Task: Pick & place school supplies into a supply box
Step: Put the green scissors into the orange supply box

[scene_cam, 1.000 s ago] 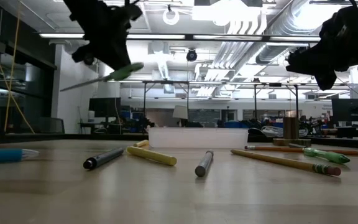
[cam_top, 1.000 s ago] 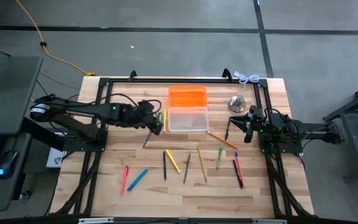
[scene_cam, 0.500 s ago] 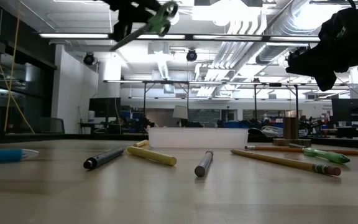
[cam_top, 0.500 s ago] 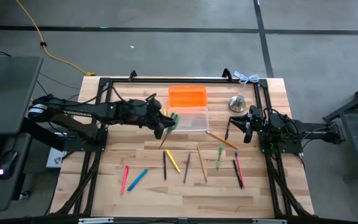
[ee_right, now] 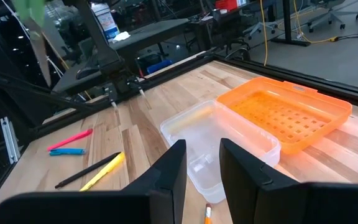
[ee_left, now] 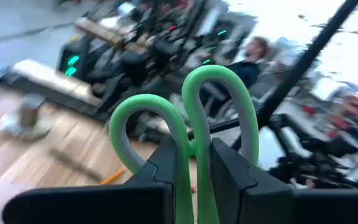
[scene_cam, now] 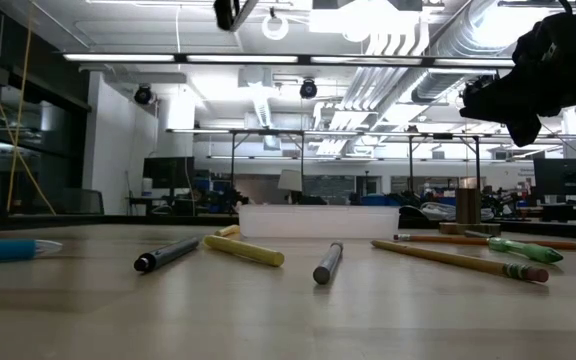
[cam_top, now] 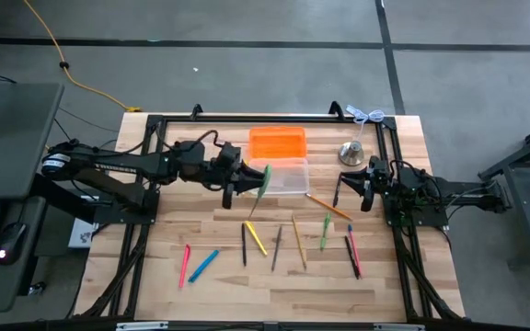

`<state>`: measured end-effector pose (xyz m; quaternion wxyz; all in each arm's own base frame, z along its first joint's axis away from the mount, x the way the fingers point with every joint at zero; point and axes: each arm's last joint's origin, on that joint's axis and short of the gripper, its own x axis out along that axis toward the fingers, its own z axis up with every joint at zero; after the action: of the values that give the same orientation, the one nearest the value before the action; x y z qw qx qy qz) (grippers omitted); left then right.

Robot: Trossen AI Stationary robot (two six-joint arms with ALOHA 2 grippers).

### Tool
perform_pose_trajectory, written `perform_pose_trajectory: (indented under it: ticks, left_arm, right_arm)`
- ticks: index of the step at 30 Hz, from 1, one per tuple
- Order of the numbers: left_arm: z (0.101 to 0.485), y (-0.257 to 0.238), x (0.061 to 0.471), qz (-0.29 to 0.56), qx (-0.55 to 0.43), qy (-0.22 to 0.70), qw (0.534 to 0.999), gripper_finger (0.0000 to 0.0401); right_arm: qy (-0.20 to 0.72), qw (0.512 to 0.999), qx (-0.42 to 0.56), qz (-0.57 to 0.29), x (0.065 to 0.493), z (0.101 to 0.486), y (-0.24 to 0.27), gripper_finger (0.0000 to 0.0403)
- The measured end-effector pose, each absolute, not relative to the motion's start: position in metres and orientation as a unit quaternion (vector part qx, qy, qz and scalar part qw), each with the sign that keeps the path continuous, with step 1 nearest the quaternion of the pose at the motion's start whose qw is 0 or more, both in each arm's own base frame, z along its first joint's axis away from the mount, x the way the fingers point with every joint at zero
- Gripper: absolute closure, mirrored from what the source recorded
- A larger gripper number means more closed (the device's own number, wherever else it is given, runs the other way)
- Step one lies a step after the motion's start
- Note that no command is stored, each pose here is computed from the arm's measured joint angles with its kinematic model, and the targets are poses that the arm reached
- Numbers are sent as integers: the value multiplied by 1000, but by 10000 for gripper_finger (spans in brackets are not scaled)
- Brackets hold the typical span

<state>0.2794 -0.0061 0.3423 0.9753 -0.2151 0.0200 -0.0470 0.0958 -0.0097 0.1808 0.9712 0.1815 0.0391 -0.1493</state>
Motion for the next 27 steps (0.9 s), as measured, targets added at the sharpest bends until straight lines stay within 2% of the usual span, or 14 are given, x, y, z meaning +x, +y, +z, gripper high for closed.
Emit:
perform_pose_trajectory:
  ticks: [12, 27]
  left_arm:
    - [334, -10, 270, -149, -181, -119, 965, 313]
    - [301, -10, 225, -210, -200, -319, 902, 313]
  right_arm:
    - [39, 971, 182, -149, 96, 181, -10, 329]
    - [39, 971, 182, -149, 96, 181, -10, 329]
